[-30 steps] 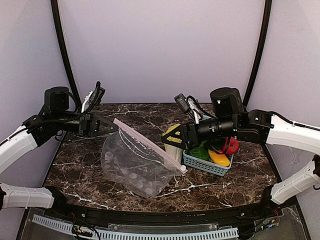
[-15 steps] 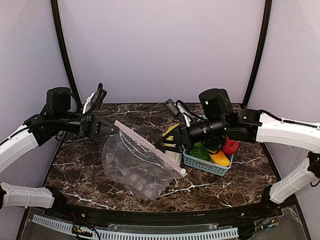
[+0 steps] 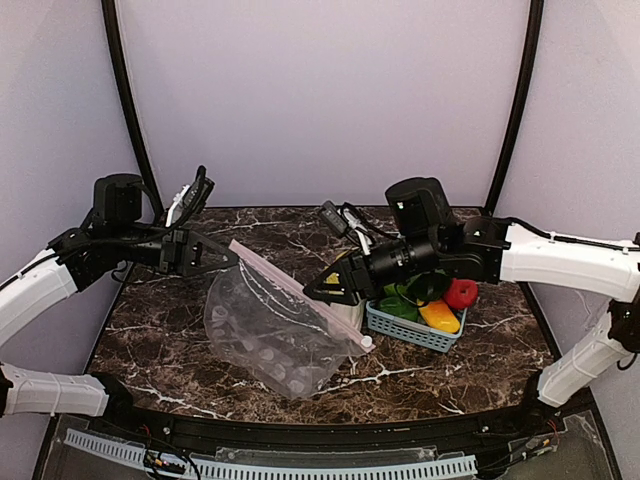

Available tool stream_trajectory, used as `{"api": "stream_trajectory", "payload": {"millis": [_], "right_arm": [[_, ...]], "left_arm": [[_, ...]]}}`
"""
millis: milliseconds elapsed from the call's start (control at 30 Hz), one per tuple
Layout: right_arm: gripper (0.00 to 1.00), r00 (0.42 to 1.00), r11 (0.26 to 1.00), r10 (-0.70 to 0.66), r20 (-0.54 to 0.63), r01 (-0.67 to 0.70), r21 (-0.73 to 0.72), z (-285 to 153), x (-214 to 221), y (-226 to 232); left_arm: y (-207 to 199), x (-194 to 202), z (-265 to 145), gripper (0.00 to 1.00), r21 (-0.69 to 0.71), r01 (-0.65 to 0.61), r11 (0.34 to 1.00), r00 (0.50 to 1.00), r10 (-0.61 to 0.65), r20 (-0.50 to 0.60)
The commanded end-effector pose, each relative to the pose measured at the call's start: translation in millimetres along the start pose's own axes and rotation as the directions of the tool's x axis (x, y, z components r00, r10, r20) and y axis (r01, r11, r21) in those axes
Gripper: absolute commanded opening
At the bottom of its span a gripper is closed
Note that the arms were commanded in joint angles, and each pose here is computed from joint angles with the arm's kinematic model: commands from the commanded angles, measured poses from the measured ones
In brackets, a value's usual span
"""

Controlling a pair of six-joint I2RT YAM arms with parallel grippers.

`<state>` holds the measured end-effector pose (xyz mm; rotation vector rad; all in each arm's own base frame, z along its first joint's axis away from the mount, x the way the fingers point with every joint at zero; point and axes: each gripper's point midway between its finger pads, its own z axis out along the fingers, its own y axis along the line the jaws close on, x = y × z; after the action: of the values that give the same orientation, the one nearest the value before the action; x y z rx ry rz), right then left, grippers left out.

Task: Place the food in the zip-top bag and seal the zipper
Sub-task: Pass from the left arm to the right

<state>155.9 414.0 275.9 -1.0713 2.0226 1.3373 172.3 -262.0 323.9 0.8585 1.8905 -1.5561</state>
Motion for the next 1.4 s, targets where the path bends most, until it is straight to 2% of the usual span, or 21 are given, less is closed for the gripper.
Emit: {"api": "stream_trajectory", "payload": {"millis": [0, 300, 600, 667, 833, 900, 933, 967, 1000, 1067, 1200, 1267, 1367], "right_arm": [[0.49, 0.999, 0.999, -0.030, 0.023, 0.031, -0.042, 3, -13, 7], [0.28, 0.999, 0.988, -0.047, 0.009, 0.048, -0.150, 5, -9, 25], [0.08, 0.999, 0.983, -0.043, -0.008, 0.040, -0.179, 6, -2, 31], [0.00, 0.999, 0.983, -0.043, -0.011, 0.041, -0.182, 7, -1, 32], [0.00, 0.999, 0.984, -0.039, -0.008, 0.037, -0.174, 8, 0, 33], [0.00, 0.999, 0.986, -0.037, 0.003, 0.037, -0.162, 6, -1, 33], [0.00, 0.999, 0.989, -0.034, 0.011, 0.035, -0.146, 5, -2, 31], [0.00, 0.999, 0.991, -0.031, 0.022, 0.033, -0.131, 4, -5, 30], [0.00, 0.999, 0.993, -0.026, 0.034, 0.030, -0.111, 2, -7, 28], [0.00, 0.998, 0.998, -0.021, 0.066, 0.025, -0.065, -3, -13, 23], [0.00, 0.990, 0.999, -0.024, 0.141, 0.018, 0.043, -19, -28, 15], [0.00, 0.985, 0.995, -0.025, 0.172, 0.007, 0.103, -27, -35, 10], [0.00, 0.978, 0.981, -0.023, 0.206, -0.018, 0.195, -36, -42, 0]], "left_arm": [[-8, -3, -1, 0.01, 0.019, -0.022, 1.000, 1.000, 0.022, -0.006], [-2, -1, -1, 0.01, -0.010, -0.023, 1.000, 1.000, 0.023, -0.004], [3, -5, 0, 0.01, -0.036, -0.031, 0.999, 1.000, 0.031, 0.003], [4, -5, 0, 0.01, -0.039, -0.030, 0.999, 1.000, 0.031, 0.003], [6, -5, -1, 0.01, -0.061, -0.033, 0.998, 0.999, 0.033, 0.002], [9, -6, -2, 0.14, -0.087, -0.036, 0.996, 0.999, 0.036, 0.003], [13, -8, -4, 0.33, -0.125, -0.040, 0.991, 0.999, 0.041, 0.006], [15, -10, -5, 0.42, -0.154, -0.044, 0.987, 0.999, 0.046, 0.009], [21, -13, -10, 0.56, -0.214, -0.050, 0.976, 0.998, 0.054, 0.012], [32, -19, -19, 0.66, -0.324, -0.060, 0.944, 0.997, 0.070, 0.021], [45, -35, -42, 0.71, -0.510, -0.043, 0.859, 0.995, 0.081, 0.052], [44, -42, -49, 0.71, -0.544, -0.028, 0.839, 0.994, 0.083, 0.076], [38, -52, -52, 0.69, -0.541, 0.000, 0.841, 0.990, 0.078, 0.121]]}}
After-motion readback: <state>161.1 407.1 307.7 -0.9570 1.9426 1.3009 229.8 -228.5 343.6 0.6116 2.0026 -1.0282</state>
